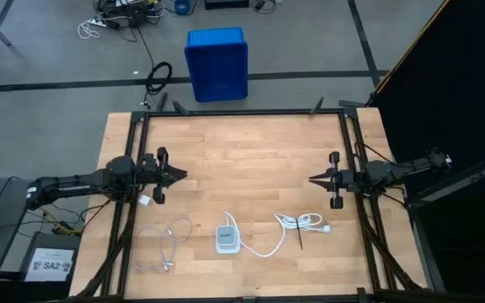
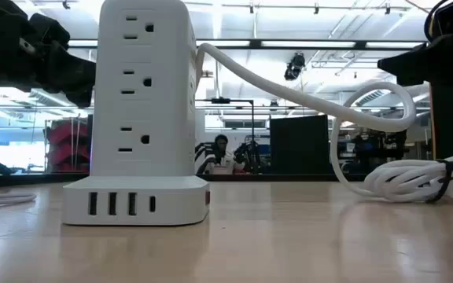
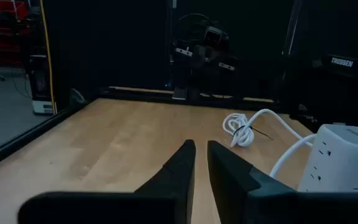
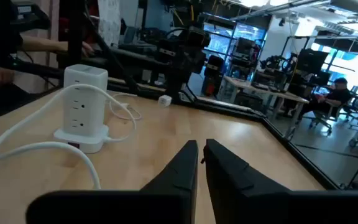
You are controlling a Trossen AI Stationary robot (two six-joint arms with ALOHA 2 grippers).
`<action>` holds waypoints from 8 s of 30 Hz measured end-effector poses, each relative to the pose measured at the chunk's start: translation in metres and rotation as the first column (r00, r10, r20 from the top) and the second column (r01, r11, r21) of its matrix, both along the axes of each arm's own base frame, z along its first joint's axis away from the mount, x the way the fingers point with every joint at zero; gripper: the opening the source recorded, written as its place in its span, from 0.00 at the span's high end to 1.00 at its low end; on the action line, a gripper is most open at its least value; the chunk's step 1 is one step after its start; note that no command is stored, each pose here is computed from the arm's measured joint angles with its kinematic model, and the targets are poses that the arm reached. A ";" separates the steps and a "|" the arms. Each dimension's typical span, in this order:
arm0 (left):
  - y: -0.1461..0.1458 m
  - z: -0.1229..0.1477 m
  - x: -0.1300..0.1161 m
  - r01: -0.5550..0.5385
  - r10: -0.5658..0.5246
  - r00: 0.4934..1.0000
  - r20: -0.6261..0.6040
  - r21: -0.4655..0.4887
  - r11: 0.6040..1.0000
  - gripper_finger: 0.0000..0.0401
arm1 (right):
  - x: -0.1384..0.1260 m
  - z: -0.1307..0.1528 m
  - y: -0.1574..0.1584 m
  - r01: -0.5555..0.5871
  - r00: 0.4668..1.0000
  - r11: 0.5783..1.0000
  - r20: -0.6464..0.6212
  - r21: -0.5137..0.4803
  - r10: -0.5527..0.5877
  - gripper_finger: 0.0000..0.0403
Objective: Insert USB
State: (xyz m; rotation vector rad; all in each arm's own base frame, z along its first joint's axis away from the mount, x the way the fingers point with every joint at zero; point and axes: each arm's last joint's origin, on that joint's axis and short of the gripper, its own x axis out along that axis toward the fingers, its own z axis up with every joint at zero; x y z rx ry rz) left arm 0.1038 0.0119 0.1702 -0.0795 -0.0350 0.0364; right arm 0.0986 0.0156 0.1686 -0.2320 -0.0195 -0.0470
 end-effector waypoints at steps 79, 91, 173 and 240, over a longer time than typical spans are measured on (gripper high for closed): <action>0.001 0.006 -0.001 -0.038 0.043 0.997 0.065 -0.079 0.996 0.92 | 0.000 0.000 0.000 0.000 1.000 1.000 0.000 0.000 0.000 0.99; 0.009 0.083 -0.013 -0.376 0.364 0.911 -0.196 -0.031 0.926 0.92 | 0.000 0.000 0.000 0.000 1.000 1.000 0.000 0.000 0.000 0.99; -0.091 0.004 0.114 0.196 0.150 -0.213 -0.966 0.108 0.975 1.00 | 0.000 0.001 0.000 0.000 1.000 1.000 0.009 0.002 0.000 0.98; -0.061 0.044 0.088 -0.108 0.258 0.019 -0.966 0.254 0.961 0.87 | 0.000 0.002 0.000 0.000 1.000 1.000 0.018 0.004 0.000 0.99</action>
